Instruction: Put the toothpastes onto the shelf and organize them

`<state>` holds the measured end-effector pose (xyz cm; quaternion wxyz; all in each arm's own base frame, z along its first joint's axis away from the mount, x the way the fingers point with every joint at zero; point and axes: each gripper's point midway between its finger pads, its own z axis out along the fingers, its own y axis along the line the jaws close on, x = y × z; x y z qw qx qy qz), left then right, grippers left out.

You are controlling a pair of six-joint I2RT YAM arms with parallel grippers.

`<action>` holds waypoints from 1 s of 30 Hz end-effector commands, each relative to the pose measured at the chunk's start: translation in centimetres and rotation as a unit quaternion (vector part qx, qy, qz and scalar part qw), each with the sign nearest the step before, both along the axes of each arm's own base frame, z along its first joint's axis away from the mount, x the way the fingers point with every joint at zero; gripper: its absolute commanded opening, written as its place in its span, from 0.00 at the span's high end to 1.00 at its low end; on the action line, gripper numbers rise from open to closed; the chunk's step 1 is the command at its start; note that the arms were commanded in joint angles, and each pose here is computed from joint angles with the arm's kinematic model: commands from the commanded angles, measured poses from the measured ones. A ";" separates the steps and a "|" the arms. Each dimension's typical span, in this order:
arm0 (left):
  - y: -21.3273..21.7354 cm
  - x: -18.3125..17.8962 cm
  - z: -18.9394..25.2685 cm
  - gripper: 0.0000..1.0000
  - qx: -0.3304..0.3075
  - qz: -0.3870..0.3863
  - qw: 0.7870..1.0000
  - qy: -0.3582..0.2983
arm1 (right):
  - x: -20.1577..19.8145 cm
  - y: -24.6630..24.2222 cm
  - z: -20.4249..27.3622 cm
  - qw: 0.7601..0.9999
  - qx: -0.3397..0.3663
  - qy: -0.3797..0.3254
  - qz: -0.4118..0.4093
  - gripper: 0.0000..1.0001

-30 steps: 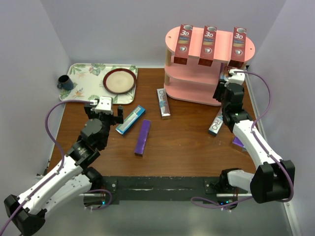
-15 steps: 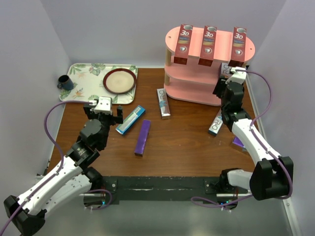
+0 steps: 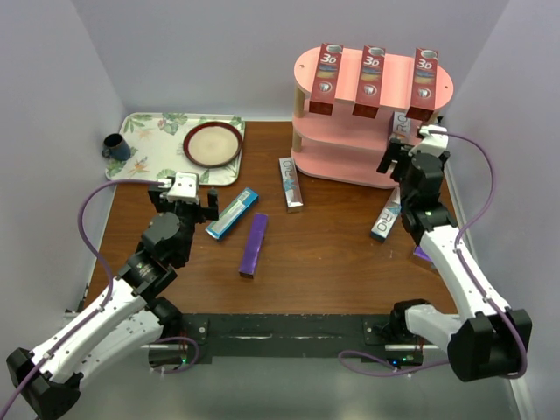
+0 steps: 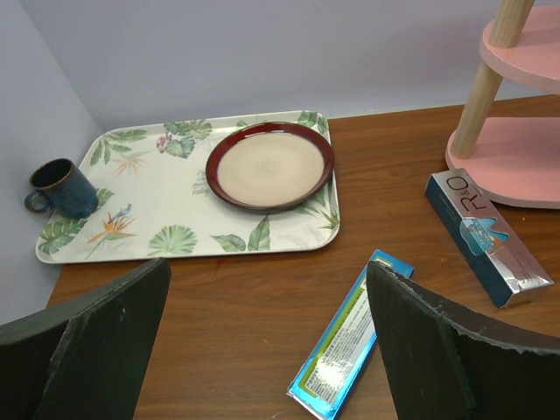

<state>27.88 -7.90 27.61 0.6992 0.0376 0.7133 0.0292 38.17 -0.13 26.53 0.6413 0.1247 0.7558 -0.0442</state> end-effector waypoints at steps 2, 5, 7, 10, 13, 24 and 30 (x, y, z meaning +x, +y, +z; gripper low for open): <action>-0.2 0.0 0.7 0.00 -0.016 -0.006 1.000 -0.012 | -2.6 0.1 0.2 0.999 0.026 0.027 0.004 0.05; -0.5 0.1 0.5 0.00 -0.016 -0.011 1.000 -0.009 | -3.8 0.6 -0.4 0.998 0.039 0.047 0.015 0.02; -0.8 0.2 0.2 0.00 -0.014 -0.017 1.000 -0.004 | -4.7 1.0 -1.6 0.996 0.055 0.069 0.023 0.01; -1.4 0.6 -0.3 0.00 -0.009 -0.026 1.000 0.008 | -6.0 1.9 -2.8 0.992 0.072 0.091 0.046 0.01; -2.3 0.7 -2.0 0.00 -0.011 -0.033 0.998 0.060 | -7.1 2.8 -3.5 0.989 0.089 0.102 0.066 0.01; -8.0 -0.6 -10.6 0.00 -0.050 -0.104 0.959 0.259 | -9.2 6.0 -5.4 0.972 0.143 0.119 0.142 0.01; -10.0 -3.0 -16.2 0.00 -0.001 -0.066 0.942 0.329 | -10.2 7.2 -6.7 0.963 0.163 0.130 0.173 0.02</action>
